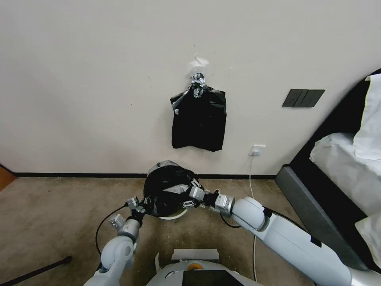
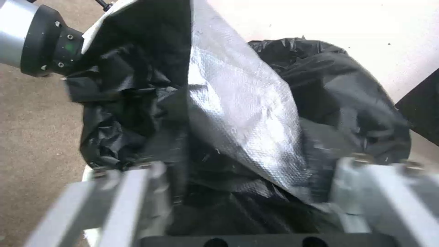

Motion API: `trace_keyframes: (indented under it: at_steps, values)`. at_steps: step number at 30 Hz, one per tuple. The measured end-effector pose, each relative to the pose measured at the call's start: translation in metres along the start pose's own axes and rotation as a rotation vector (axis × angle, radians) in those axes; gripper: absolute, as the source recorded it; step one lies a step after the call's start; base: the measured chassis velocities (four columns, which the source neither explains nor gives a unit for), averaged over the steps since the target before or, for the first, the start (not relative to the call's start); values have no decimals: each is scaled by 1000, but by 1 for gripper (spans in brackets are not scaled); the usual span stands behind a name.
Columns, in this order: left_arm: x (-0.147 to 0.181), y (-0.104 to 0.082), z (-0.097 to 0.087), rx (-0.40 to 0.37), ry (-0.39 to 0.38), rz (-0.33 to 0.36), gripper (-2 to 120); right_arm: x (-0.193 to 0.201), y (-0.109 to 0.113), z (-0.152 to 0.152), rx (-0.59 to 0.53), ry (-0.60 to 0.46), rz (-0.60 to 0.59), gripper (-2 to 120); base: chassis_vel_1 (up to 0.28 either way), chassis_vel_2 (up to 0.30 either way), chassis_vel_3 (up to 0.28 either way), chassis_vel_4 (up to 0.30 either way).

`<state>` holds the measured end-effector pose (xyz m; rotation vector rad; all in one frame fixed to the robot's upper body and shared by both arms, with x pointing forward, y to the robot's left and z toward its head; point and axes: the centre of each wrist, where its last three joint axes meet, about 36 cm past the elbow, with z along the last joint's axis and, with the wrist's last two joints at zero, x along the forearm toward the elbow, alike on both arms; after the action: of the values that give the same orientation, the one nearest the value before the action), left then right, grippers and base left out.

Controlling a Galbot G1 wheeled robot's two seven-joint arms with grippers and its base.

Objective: Place a trash bag onto the trash bin.

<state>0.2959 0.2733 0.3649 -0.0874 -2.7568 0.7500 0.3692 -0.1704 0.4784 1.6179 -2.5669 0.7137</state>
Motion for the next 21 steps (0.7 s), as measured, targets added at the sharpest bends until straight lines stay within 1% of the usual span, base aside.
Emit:
trace_keyframes:
  at_steps: [2, 3, 6, 7, 8, 11, 16, 17, 19, 20, 21]
  values:
    - [0, 0, 0, 1, 1, 0, 1, -1, 1, 0, -8, -3, 0, 34, 0, 0, 0, 0]
    - [0, 0, 0, 1, 1, 0, 1, -1, 1, 0, -8, -3, 0, 34, 0, 0, 0, 0]
    - [0, 1, 1, 1, 4, -2, 1, -1, 2, 0, -14, -7, -3, 20, 0, 0, 0, 0]
    - [0, 1, 1, 1, 5, -3, 1, -1, 3, 0, -16, -10, -4, 17, 0, 0, 0, 0]
    - [0, 1, 1, 1, 5, -3, 1, -1, 3, 0, -16, -10, -4, 17, 0, 0, 0, 0]
    - [-1, 2, 1, 2, 6, -6, 1, -2, 4, 0, -22, -21, -7, 2, 0, 0, 0, 0]
    - [-1, 2, 1, 1, 9, -7, 1, -2, 5, 0, -33, -35, -11, 0, 0, 0, 0, 0]
    - [-1, 2, 1, 1, 10, -8, 1, -2, 5, 0, -39, -48, -13, 0, 0, 0, 0, 0]
    - [-2, 3, 0, 14, 21, -17, 1, -2, 5, 1, -64, -109, -45, 0, 0, 0, 0, 0]
    - [-2, 3, 0, 14, 21, -17, 1, -2, 5, 1, -64, -109, -45, 0, 0, 0, 0, 0]
    - [-2, 3, -1, 28, 28, -26, 1, -1, 5, 2, -72, -138, -68, 0, 0, 0, 0, 0]
